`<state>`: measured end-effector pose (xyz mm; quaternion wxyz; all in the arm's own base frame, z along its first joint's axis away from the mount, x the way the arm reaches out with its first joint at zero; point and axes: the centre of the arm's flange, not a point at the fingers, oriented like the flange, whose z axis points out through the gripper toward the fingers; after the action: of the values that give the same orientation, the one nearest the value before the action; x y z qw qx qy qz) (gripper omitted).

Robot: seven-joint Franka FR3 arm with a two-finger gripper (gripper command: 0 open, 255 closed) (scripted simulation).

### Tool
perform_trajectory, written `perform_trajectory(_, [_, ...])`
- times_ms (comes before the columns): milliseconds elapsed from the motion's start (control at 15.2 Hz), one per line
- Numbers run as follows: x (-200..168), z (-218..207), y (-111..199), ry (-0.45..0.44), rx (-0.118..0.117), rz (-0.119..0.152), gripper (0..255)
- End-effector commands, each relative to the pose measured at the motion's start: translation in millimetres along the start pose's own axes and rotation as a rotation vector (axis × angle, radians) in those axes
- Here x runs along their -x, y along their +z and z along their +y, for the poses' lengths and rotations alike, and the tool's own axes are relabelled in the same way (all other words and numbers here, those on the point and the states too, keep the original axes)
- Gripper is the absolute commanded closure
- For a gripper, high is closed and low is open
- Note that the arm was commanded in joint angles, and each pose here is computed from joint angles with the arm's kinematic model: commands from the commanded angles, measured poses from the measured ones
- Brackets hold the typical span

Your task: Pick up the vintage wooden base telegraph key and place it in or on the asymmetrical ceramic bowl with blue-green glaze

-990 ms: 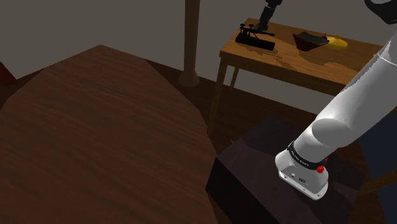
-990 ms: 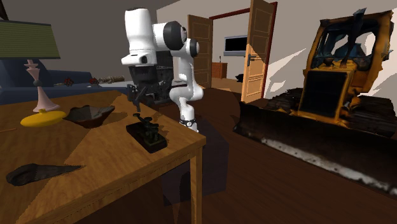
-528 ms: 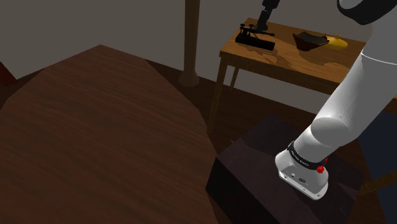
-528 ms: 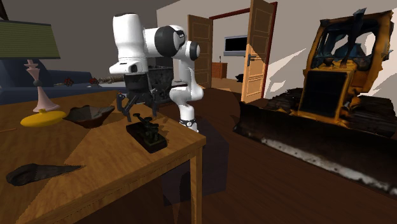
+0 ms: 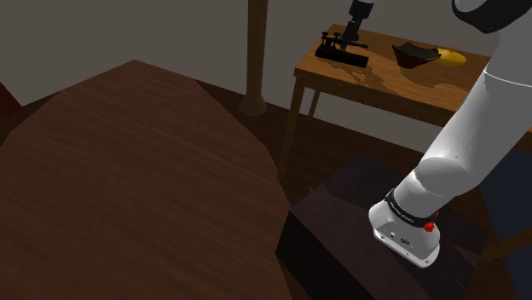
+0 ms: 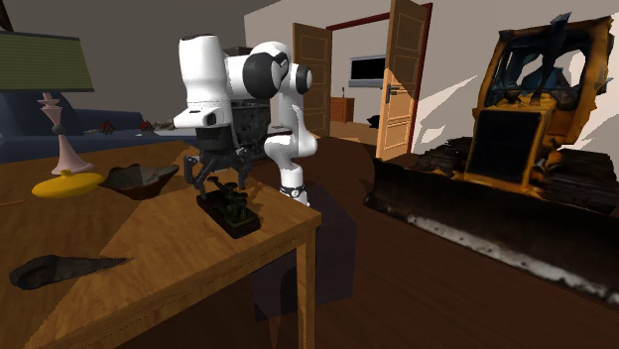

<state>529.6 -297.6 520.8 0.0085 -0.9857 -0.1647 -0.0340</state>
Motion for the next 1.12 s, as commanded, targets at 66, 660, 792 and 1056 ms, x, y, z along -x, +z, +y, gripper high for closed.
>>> perform_trajectory(66, [0,0,0,0.0,0.0,0.0,0])
perform_trajectory(660, [0,0,0,0.0,0.0,0.0,255])
perform_trajectory(792, [0,0,0,0.0,0.0,0.0,255])
perform_trajectory(1056, [-1,0,-21,0.0,0.0,0.0,255])
